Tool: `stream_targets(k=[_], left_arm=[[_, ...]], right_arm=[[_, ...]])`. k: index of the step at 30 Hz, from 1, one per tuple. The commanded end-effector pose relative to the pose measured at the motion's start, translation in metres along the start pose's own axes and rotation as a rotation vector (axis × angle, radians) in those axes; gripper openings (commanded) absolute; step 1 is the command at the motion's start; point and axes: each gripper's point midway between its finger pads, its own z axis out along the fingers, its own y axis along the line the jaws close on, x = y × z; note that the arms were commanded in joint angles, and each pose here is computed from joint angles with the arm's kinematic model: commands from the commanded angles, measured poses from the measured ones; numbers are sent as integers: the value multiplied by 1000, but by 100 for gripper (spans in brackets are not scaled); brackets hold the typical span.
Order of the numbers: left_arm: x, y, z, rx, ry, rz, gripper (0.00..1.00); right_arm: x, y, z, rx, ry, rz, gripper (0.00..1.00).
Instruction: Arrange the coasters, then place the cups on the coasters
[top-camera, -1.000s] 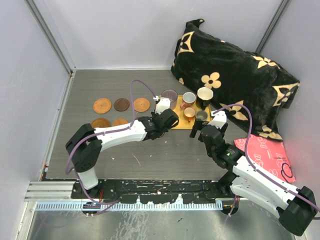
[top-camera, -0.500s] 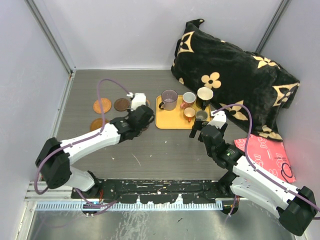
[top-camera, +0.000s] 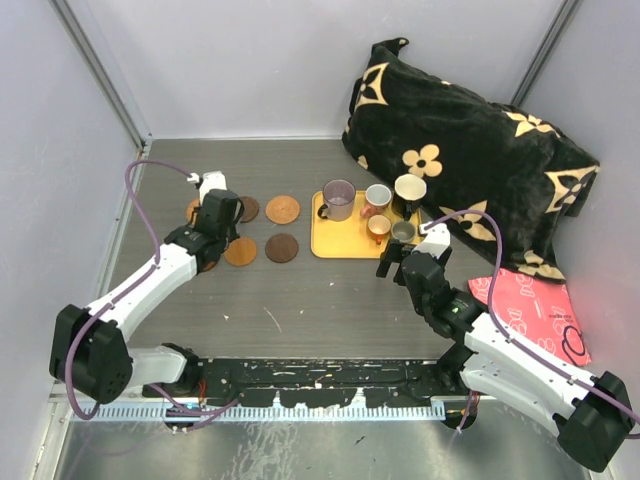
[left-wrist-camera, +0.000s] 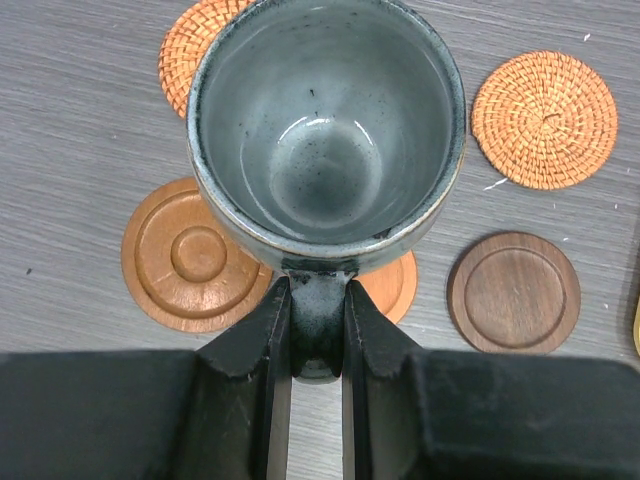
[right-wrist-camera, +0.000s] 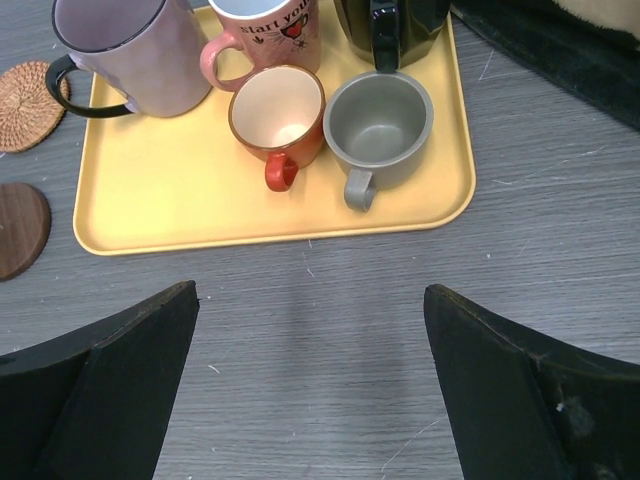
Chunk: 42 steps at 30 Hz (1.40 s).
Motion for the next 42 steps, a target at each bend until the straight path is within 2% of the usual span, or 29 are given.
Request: stream_targets(k=[1,9,18,33,42], left_arm=[[-61,-9,9,56,-167,-83,0],[-78,22,42,9,-181,-93,0],[-73,52,75,-32,-168,-90,0],[-73,62,110,-23,-172,-85,0],[-77,66,114,16,-220,-99,0]], right_arm=[[-10,9,1,-33,-40,54,100],[-9,9,0,-50,-49,67,100],[-7,10,1,-52,-45,64,100],[0,9,6,-36,-25,46,100],[4,10,10,-33,-12,37,100]])
